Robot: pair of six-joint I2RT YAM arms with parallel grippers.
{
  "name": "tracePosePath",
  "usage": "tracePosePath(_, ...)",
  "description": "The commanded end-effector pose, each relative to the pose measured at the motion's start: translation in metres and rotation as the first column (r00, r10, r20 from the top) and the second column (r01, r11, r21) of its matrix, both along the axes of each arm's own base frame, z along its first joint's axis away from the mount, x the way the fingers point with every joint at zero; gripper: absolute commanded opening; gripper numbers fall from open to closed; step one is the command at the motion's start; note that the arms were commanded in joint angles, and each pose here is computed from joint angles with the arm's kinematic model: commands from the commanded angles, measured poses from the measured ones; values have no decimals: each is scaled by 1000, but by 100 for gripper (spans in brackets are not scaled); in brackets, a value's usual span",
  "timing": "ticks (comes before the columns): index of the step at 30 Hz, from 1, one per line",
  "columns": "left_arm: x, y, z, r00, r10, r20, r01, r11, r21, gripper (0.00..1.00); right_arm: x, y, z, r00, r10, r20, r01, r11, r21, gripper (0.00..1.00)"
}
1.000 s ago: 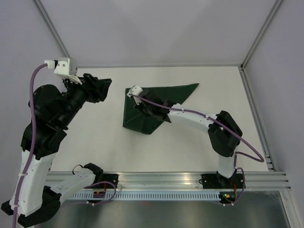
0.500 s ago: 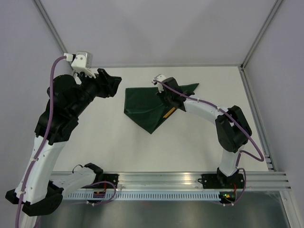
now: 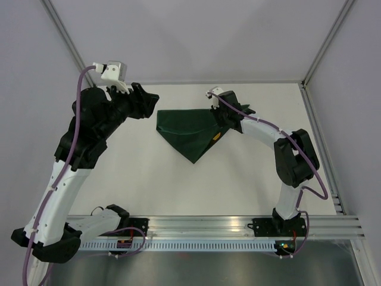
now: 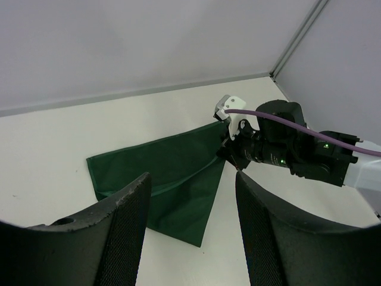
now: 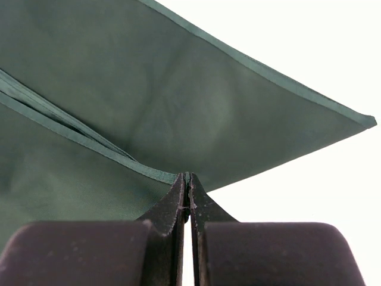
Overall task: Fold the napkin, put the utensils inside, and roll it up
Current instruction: Fold the napkin at the center of the board.
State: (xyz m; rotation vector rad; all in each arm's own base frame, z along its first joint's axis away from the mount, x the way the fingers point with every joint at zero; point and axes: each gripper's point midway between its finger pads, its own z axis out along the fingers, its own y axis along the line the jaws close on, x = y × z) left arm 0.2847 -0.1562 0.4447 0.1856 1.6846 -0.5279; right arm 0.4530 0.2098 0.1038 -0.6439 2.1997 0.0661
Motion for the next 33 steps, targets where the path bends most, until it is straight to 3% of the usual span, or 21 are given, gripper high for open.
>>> tracePosePath(1, 6, -6, 1, 1000, -17, 17, 17, 1000, -5, 63, 3, -3, -11, 1000, 5, -4, -5, 1000, -8, 0)
tracePosePath(17, 13, -18, -14, 998, -55, -8, 55, 998, -3, 63, 9, -22, -49, 997, -32, -69, 30, 999, -42, 1)
tracePosePath(25, 14, -21, -20, 997, -68, -19, 68, 998, -5, 63, 8, -30, -59, 994, -45, -99, 40, 998, -48, 8)
tracePosePath(29, 15, -22, -21, 997, -71, -22, 71, 997, -9, 64, 8, -33, -60, 993, -51, -109, 46, 998, -47, 16)
tracePosePath(33, 15, -24, -23, 997, -78, -26, 78, 997, -12, 64, 9, -34, -60, 992, -51, -113, 46, 998, -50, 36)
